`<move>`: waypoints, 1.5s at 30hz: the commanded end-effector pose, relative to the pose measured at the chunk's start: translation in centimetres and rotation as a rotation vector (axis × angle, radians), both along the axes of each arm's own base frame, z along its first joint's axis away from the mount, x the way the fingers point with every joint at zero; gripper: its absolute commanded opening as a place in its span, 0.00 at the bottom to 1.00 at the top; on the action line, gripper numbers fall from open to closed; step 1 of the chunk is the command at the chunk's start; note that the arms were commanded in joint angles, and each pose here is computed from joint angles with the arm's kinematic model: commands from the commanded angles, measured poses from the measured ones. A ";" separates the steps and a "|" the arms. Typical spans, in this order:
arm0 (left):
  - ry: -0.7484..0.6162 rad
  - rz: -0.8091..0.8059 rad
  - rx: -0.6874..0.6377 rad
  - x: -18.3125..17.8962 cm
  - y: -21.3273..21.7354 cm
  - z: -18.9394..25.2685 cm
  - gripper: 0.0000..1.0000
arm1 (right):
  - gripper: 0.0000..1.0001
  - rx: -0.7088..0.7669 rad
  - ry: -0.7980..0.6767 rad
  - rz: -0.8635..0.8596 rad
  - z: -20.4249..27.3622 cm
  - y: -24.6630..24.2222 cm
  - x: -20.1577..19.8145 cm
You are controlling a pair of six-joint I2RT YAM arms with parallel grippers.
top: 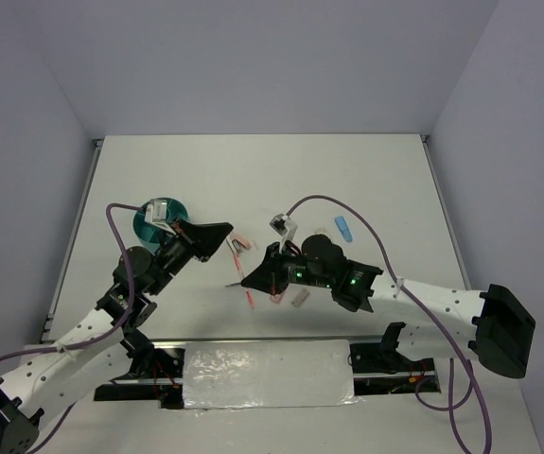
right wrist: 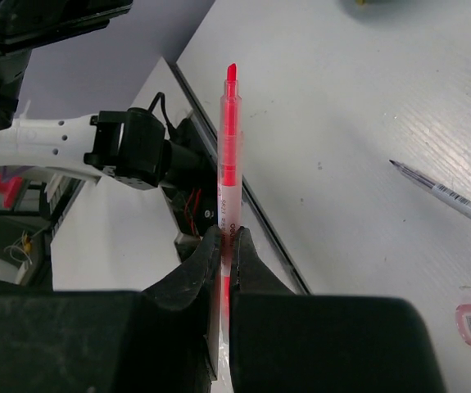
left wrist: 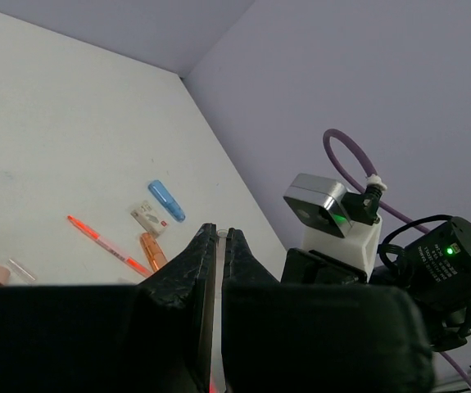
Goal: Sort the stationery into containers
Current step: Close the pen cap on the pen.
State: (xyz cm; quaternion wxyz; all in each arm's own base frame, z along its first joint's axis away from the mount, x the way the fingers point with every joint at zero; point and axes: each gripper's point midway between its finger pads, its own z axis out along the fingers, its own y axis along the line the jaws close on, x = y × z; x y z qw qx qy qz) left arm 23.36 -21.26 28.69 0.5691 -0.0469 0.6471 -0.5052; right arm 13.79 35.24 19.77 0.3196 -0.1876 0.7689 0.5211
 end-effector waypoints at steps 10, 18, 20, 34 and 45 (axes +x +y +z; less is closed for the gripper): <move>-0.020 -0.021 -0.046 -0.2 -0.4 0.9 0.00 | 0.00 0.070 -0.113 -0.073 4.9 0.7 1.9; -0.011 -0.017 -0.023 -0.1 -0.3 0.9 0.00 | 0.00 0.050 -0.110 -0.070 4.6 0.8 2.0; -0.012 -0.018 -0.019 -0.1 -0.4 0.9 0.00 | 0.00 0.054 -0.114 -0.077 4.7 0.7 2.0; -0.005 0.042 -0.040 0.5 0.5 1.3 0.00 | 0.00 0.019 -0.092 -0.050 3.5 0.8 1.7; 0.014 0.018 -0.047 0.2 0.2 0.7 0.00 | 0.00 0.018 -0.119 -0.075 4.5 0.8 2.3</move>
